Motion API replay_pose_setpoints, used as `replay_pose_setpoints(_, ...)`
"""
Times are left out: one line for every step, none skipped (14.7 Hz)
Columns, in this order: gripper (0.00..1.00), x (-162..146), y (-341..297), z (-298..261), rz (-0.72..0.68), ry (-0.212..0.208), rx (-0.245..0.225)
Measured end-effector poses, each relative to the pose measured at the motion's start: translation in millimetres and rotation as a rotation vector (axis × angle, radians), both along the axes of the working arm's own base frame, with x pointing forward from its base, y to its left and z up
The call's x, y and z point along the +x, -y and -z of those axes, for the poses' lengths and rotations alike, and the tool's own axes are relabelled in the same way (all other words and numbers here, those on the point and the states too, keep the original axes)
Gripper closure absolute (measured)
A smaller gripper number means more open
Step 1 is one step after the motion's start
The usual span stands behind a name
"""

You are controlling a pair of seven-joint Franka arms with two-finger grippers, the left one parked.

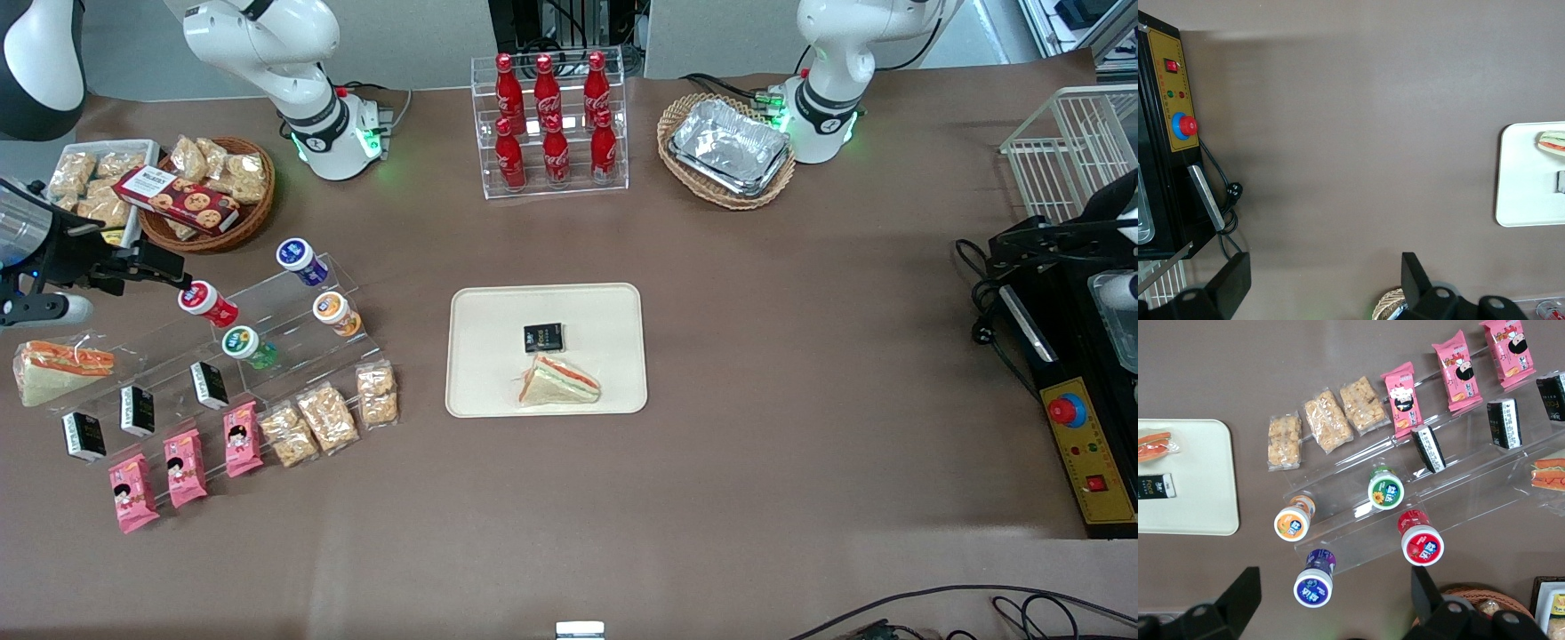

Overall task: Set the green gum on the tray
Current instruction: 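Move the right gripper toward the green gum bottle on the rack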

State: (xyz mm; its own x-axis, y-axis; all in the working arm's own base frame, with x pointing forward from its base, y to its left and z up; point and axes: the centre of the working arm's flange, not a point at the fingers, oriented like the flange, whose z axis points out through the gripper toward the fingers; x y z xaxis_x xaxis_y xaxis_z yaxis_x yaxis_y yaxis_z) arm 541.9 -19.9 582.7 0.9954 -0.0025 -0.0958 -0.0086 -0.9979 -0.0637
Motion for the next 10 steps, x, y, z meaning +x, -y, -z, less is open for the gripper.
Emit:
replay_pose_setpoints(0.00,0.3,0.0,-1.6,0.000,0.003,0.000)
replay_pose_setpoints(0.00,0.5,0.0,-2.3,0.000,0.005,0.000)
replay_pose_setpoints(0.00,0.7,0.0,-2.2,0.000,0.005,0.000)
replay_pose_setpoints(0.00,0.9,0.0,-1.8,0.000,0.004,0.000)
replay_pose_setpoints(0.00,1.2,0.0,-1.2,0.000,0.003,0.000)
replay_pose_setpoints(0.00,1.5,0.0,-0.5,0.000,0.002,0.000)
replay_pose_setpoints(0.00,2.1,0.0,0.5,0.000,0.000,0.000)
replay_pose_setpoints(0.00,2.7,0.0,1.8,0.000,-0.003,0.000)
replay_pose_setpoints(0.00,3.4,-0.1,3.6,0.000,-0.007,-0.001)
replay_pose_setpoints(0.00,3.9,-0.1,5.3,0.000,-0.011,0.000)
